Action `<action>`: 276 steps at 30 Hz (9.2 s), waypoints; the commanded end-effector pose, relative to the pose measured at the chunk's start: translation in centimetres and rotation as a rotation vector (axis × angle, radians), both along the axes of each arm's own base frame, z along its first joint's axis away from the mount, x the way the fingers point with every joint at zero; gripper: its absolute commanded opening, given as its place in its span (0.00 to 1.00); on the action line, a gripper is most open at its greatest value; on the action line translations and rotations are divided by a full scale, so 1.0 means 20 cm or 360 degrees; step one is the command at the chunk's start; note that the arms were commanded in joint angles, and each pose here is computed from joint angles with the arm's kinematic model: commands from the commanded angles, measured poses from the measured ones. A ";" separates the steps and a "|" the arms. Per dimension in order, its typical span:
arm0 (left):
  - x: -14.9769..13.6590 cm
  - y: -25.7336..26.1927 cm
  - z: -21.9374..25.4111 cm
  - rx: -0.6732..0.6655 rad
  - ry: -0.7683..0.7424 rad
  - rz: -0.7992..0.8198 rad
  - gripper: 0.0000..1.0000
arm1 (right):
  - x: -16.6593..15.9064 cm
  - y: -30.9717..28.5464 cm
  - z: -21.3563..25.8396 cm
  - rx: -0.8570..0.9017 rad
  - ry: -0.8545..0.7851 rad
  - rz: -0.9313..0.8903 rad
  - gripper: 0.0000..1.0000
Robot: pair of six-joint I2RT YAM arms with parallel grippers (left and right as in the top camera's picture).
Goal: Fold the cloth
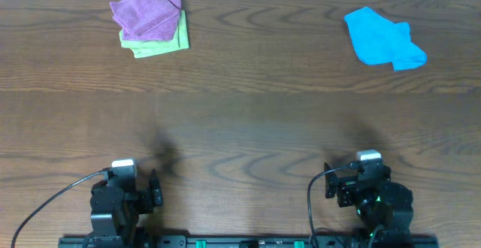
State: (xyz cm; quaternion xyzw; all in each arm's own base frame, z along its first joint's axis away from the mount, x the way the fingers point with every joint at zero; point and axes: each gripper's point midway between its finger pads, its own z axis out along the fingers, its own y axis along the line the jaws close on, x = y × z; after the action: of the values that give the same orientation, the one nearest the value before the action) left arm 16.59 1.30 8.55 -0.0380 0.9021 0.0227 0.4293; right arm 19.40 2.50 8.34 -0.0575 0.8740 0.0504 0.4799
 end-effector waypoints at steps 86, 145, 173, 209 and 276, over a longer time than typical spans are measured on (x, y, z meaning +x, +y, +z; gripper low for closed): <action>-0.03 0.01 -0.11 0.0036 0.0105 -0.0008 0.95 | 1.76 -0.45 -0.01 -0.0027 0.0642 -0.0382 0.95; -0.03 0.01 -0.11 0.0036 0.0105 -0.0008 0.95 | 1.45 -0.16 0.50 -0.0063 0.0649 -0.0142 0.01; -0.03 0.02 -0.11 0.0048 0.0105 -0.0002 0.96 | 0.41 1.43 0.95 0.0012 0.0625 0.1141 0.01; 0.11 -0.30 0.25 -0.0575 -0.0191 -0.0287 0.96 | 1.16 0.54 0.28 0.0251 0.1035 0.0160 0.64; 0.64 -0.71 0.51 -0.1495 0.0777 -0.0508 0.96 | 0.96 0.55 -0.62 0.0478 0.1393 -0.0133 0.41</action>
State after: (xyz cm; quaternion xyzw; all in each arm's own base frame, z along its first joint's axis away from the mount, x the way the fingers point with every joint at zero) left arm 28.94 -12.71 18.23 -0.0848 0.8842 -0.4383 0.1377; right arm 40.39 17.18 0.34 0.0655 0.9578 0.2604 0.1021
